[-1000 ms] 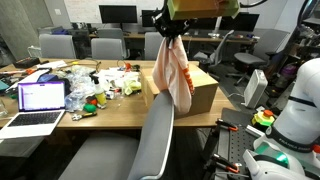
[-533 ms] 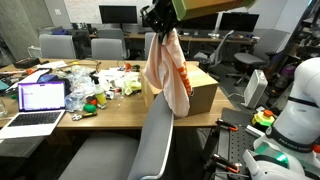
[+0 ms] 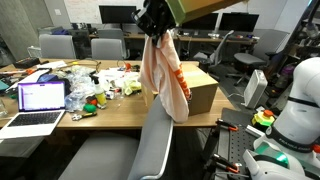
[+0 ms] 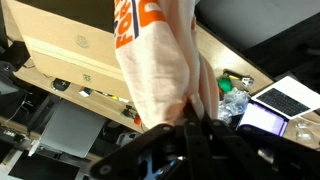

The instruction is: Pick up the clothe and put it on the headrest of the chair

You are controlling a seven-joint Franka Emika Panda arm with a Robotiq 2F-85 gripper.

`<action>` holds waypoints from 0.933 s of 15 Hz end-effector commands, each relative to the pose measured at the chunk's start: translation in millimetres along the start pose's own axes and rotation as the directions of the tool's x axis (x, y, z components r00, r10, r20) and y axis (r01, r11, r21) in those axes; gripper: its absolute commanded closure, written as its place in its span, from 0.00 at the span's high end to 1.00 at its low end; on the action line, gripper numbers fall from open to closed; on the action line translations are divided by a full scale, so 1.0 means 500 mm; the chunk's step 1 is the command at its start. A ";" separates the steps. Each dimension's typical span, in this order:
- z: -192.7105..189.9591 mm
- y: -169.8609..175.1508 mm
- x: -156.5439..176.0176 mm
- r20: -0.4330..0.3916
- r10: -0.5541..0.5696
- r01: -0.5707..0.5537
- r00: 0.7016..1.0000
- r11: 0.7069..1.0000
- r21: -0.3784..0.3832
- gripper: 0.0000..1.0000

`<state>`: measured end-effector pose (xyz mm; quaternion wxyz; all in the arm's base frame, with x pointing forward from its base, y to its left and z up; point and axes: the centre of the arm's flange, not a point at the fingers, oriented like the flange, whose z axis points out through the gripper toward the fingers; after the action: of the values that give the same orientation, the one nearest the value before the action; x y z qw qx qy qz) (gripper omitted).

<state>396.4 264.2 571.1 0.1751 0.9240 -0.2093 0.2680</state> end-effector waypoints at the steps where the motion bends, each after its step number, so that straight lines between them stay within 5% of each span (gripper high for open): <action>1: 0.006 -0.013 0.053 0.041 -0.038 0.038 0.998 0.999 0.000 0.01; 2: 0.017 -0.013 0.061 0.051 -0.045 0.046 0.998 0.999 -0.001 0.29; 3: 0.023 -0.012 0.067 0.061 -0.049 0.049 0.997 0.999 0.002 0.30; 12: 0.055 0.015 0.074 0.093 -0.096 0.097 0.991 0.995 -0.003 0.97; 14: 0.071 0.042 0.066 0.125 -0.089 0.091 0.988 0.996 -0.014 1.00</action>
<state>435.9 237.5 564.3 0.1840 0.9408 -0.1795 0.2208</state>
